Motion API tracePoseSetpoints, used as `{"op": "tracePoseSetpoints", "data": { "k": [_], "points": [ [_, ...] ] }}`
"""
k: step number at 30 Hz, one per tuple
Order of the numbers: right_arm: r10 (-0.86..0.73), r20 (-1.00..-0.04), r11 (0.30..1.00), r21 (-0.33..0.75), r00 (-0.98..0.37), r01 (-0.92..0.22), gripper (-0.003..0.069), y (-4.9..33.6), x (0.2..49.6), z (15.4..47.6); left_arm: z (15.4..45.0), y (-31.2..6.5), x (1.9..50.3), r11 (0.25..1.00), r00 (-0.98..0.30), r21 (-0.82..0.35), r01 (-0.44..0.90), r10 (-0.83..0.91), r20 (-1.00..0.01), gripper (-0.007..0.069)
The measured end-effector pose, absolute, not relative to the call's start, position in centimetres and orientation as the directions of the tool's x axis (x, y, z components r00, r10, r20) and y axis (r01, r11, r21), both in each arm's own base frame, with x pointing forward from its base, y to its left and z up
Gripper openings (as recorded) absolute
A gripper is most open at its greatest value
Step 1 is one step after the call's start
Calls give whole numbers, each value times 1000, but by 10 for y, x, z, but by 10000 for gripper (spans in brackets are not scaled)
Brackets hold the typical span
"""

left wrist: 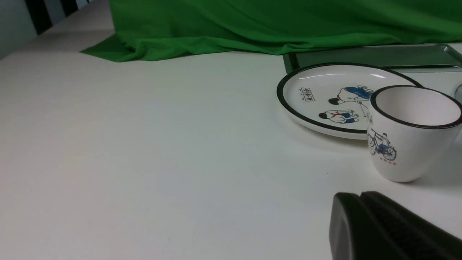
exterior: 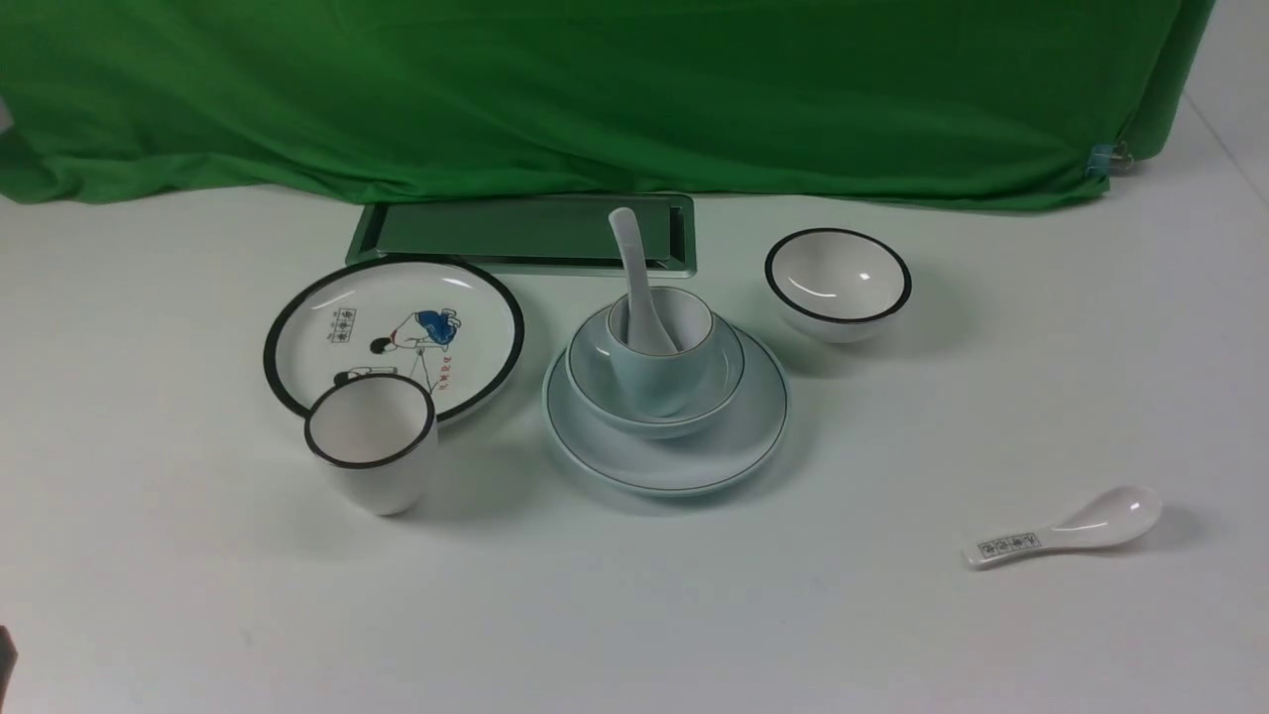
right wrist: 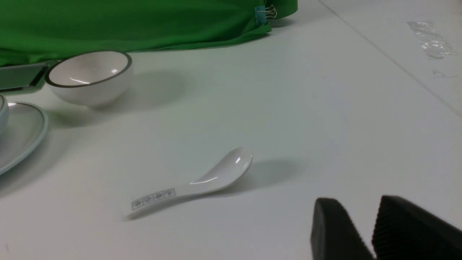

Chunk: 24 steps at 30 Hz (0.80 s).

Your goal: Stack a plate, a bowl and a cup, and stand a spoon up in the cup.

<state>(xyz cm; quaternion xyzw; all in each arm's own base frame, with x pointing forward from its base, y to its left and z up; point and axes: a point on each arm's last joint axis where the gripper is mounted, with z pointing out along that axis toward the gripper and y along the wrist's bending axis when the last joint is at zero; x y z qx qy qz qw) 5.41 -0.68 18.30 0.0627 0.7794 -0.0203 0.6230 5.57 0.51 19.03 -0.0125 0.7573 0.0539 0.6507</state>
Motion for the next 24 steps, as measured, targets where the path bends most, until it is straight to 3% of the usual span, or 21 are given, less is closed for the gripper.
{"op": "tracePoseSetpoints", "data": {
  "k": [24],
  "points": [
    [73, -974, 991, 47, -216, 123, 244, -7, 54, 183, 190, 2, 56, 997, -150, 67, -38, 60, -987, -29]
  ]
}}
